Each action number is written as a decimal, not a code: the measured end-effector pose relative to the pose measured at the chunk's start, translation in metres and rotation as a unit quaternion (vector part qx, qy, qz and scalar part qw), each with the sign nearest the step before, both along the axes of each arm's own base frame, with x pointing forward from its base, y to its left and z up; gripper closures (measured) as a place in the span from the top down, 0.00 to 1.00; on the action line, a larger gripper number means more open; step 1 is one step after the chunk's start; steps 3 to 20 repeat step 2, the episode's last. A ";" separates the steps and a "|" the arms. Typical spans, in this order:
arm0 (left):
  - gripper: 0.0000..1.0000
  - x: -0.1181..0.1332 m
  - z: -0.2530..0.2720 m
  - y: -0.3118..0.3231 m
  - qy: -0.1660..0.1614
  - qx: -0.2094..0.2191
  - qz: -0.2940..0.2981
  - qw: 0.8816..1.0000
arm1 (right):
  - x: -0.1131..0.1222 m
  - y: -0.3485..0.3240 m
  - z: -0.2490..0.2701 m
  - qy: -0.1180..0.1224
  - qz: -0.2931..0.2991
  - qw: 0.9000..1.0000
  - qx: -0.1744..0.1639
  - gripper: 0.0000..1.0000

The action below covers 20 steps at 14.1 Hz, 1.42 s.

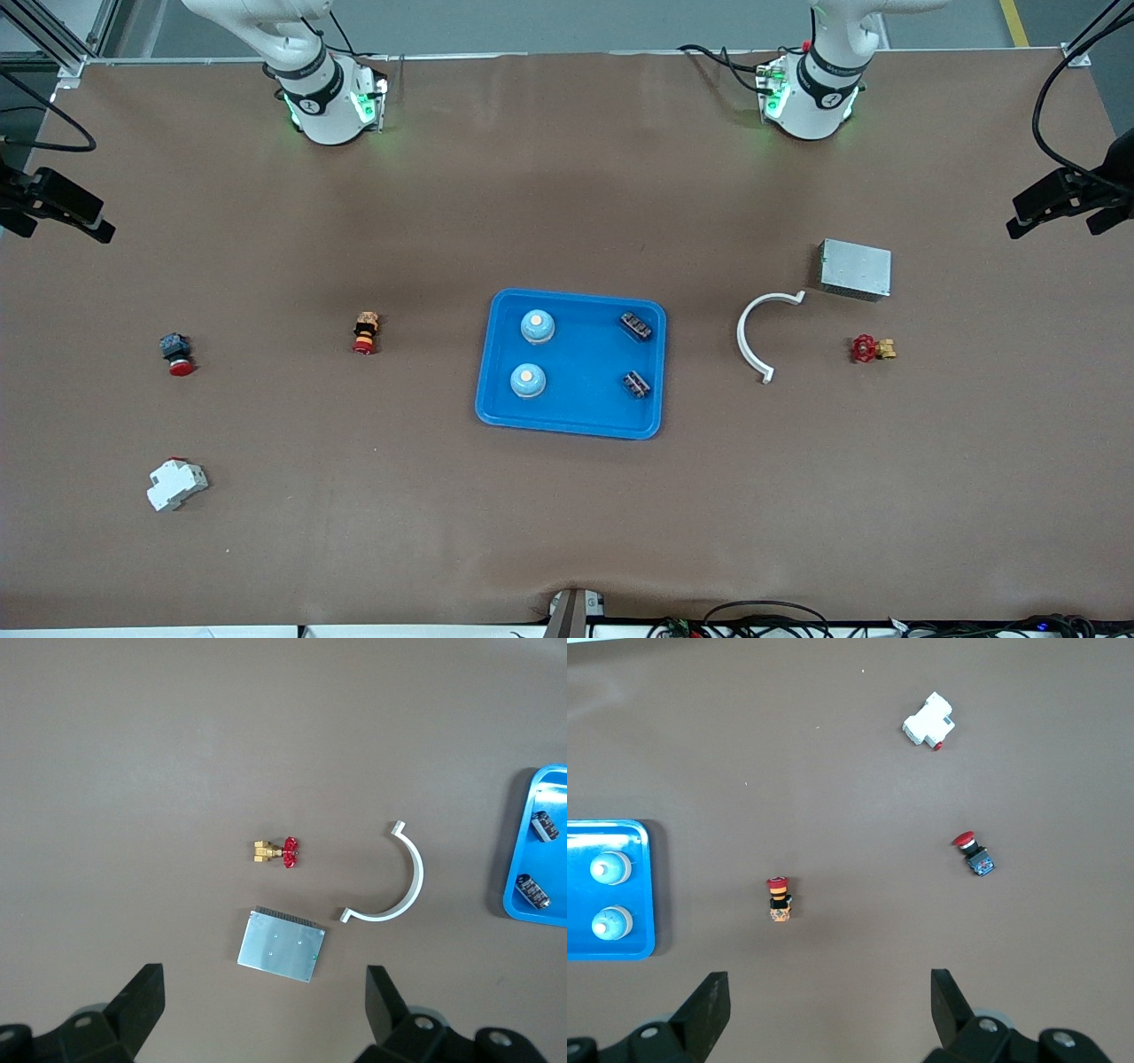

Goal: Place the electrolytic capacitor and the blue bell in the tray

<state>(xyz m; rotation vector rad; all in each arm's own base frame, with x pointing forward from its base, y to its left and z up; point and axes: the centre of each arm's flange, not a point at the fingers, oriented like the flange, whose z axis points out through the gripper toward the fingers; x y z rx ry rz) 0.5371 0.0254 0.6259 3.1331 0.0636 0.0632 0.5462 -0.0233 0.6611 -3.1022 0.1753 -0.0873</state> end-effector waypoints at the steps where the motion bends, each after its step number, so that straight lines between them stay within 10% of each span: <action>1: 1.00 0.000 0.000 0.000 0.000 0.000 0.000 1.000 | 0.000 0.000 0.000 0.000 0.000 1.000 0.000 1.00; 20: 1.00 0.000 0.000 0.001 0.000 0.000 0.001 1.000 | 0.000 0.000 0.000 0.000 0.000 1.000 0.000 1.00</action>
